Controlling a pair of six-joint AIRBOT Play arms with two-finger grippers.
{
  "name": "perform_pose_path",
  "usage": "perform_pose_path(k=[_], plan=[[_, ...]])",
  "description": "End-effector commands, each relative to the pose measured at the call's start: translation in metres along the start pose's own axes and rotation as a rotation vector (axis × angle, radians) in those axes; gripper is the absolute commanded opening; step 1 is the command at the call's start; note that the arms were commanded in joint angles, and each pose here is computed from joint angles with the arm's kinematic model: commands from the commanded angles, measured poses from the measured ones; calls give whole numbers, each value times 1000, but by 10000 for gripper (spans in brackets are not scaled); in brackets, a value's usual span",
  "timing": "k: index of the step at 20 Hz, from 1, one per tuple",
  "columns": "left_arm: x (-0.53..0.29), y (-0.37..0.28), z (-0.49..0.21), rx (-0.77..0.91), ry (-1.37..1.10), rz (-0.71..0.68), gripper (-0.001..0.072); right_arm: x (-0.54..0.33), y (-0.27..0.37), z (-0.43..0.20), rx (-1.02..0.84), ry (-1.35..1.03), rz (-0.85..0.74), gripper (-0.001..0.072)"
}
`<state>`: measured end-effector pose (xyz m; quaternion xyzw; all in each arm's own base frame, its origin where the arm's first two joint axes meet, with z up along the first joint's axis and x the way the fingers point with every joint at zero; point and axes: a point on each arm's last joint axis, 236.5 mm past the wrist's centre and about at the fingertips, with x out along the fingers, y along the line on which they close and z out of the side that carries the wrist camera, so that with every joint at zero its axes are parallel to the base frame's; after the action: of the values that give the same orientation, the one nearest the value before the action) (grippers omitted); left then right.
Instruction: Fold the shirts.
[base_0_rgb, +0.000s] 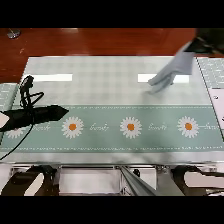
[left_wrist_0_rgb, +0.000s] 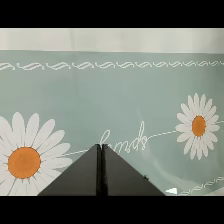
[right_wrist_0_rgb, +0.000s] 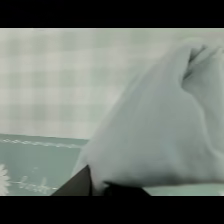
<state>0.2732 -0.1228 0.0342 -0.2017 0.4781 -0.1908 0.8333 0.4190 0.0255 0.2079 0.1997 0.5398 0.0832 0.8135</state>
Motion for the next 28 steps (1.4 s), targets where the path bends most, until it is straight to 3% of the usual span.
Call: perform_pose_path(k=[1, 4, 8, 12, 13, 14, 15, 18, 20, 21, 22, 23, 26, 28], plan=[[0, 0, 0, 2, -1, 1, 23, -50, -93, -28, 172, 19, -197, 24], [0, 0, 0, 2, -1, 1, 23, -72, -150, -67, 289, 35, -319, 24], [0, 1, 3, 1, -14, 4, 23, -99, -237, -169, 572, 143, -571, 24], [0, 1, 5, 2, -19, 5, 23, -101, -270, -252, 825, 147, -672, 28], [0, 1, 5, 2, -19, 6, 23, -102, -278, -272, 909, 143, -727, 121], [1, 2, 4, 1, -18, 6, 23, -108, -285, -294, 986, 156, -808, 443], [1, 2, 4, -6, -15, 6, 24, -110, -289, -304, 992, 177, -851, 623], [8, 10, 10, -22, -21, 22, 24, -108, -289, -274, 923, 79, -808, 621], [6, 20, 32, -43, -42, 46, 24, -117, -284, -212, 772, -119, -748, 594], [1, 22, 53, -51, -60, 51, 24, -121, -272, -171, 688, -232, -687, 440], [-6, 20, 77, -42, -81, 49, 24, -122, -247, -124, 565, -337, -585, 170], [-14, 9, 103, -9, -97, 32, 24, -117, -207, -76, 419, -423, -447, 27], [-41, -58, 177, 151, -139, -67, 22, -83, -71, 0, 130, -509, -91, 27], [-48, -101, 196, 274, -162, -102, 23, -34, -4, -5, -41, -409, -16, 28]])
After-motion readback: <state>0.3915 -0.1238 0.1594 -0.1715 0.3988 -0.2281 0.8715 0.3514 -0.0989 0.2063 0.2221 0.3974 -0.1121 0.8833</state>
